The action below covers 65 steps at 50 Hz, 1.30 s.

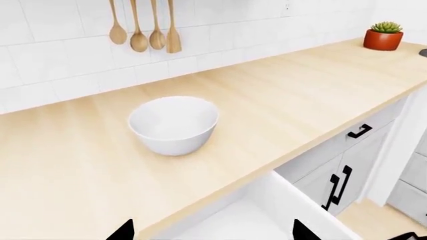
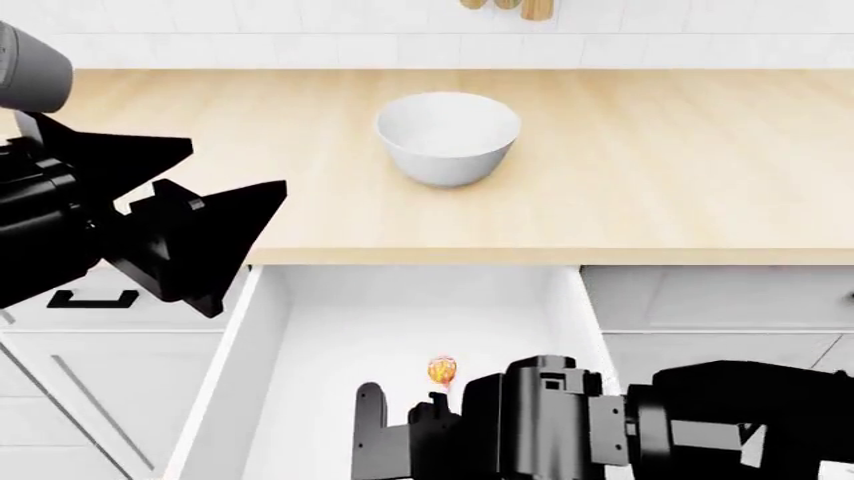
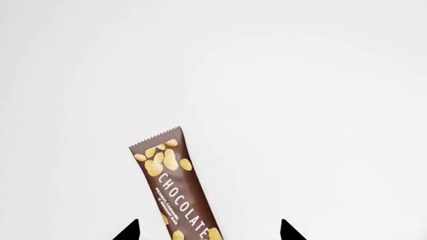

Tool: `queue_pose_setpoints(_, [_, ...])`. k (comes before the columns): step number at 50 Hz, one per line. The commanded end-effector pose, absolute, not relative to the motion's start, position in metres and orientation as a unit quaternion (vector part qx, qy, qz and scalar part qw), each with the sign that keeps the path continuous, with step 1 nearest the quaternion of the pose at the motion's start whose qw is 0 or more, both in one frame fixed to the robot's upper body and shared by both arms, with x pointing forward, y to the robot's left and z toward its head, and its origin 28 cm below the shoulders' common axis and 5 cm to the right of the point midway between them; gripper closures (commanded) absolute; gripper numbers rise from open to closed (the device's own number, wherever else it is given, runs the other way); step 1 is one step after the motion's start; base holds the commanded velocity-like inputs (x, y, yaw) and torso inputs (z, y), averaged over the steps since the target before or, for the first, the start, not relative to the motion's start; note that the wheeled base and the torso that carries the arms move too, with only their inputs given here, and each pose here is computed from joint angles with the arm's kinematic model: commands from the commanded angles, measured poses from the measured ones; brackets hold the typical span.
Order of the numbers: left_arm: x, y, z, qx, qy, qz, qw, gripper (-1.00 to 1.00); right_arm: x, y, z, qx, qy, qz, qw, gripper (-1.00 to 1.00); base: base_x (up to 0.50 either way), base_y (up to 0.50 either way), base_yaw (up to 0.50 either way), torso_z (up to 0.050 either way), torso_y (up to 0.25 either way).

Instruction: Place the bar in the bowl and close the drawer.

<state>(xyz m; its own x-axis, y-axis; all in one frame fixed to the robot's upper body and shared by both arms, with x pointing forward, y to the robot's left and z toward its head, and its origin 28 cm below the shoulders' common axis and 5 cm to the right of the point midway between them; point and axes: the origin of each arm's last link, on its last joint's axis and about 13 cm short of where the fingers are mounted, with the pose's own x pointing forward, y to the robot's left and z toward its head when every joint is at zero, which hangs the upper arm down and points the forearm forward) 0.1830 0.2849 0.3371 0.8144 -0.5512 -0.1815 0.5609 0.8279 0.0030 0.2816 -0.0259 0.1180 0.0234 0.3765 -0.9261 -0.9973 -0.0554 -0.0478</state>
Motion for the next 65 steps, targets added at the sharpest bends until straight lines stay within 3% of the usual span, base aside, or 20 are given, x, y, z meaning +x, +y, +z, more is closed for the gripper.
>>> queue_pose_setpoints(1, [0.184, 0.286, 0.335, 0.027, 0.088, -0.292, 0.952, -1.0, 0.283, -0.021, 0.105, -0.402, 0.389, 0.591, 0.581, -1.0, 0.0, 0.0, 0.0, 0.0, 0.0])
queue_pose_setpoints(65, [0.181, 0.291, 0.331, 0.023, 0.089, -0.292, 0.952, -1.0, 0.273, -0.009, 0.055, -0.436, 0.397, 0.59, 0.552, -1.0, 0.0, 0.0, 0.0, 0.0, 0.0])
